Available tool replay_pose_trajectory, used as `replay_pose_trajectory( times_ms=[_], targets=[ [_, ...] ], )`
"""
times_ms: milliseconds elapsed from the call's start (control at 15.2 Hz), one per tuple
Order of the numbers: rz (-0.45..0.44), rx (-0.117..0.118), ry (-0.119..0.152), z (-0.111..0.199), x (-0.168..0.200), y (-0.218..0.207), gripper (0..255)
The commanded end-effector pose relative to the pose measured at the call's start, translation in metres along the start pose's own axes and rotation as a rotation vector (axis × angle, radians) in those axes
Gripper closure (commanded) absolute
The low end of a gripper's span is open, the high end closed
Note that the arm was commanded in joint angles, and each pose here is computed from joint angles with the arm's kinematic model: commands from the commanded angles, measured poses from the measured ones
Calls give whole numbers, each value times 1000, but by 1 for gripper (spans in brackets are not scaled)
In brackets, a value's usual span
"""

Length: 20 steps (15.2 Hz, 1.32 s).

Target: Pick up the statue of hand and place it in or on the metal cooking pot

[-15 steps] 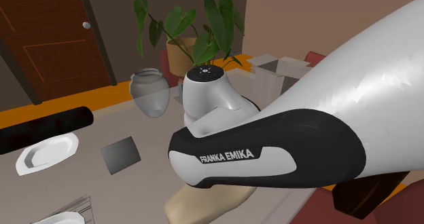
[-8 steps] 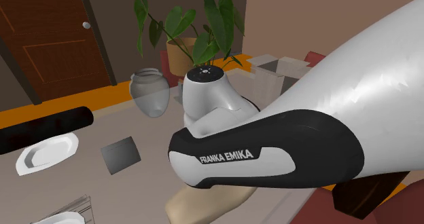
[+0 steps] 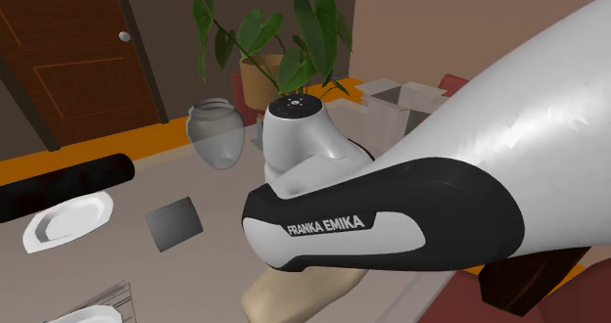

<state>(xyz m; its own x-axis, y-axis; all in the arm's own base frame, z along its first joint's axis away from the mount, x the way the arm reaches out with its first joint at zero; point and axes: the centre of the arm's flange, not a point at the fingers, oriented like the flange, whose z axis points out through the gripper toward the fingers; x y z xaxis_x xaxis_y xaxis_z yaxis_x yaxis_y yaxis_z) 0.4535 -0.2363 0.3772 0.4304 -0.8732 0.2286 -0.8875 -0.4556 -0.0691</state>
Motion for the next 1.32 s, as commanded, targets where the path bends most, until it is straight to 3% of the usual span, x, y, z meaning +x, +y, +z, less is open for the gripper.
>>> replay_pose_trajectory(
  times_ms=[0, 1254],
  targets=[
    [0, -2, -1, 1, 0, 1, 255],
    [0, -2, -1, -96, 23, -6, 255]
  ],
)
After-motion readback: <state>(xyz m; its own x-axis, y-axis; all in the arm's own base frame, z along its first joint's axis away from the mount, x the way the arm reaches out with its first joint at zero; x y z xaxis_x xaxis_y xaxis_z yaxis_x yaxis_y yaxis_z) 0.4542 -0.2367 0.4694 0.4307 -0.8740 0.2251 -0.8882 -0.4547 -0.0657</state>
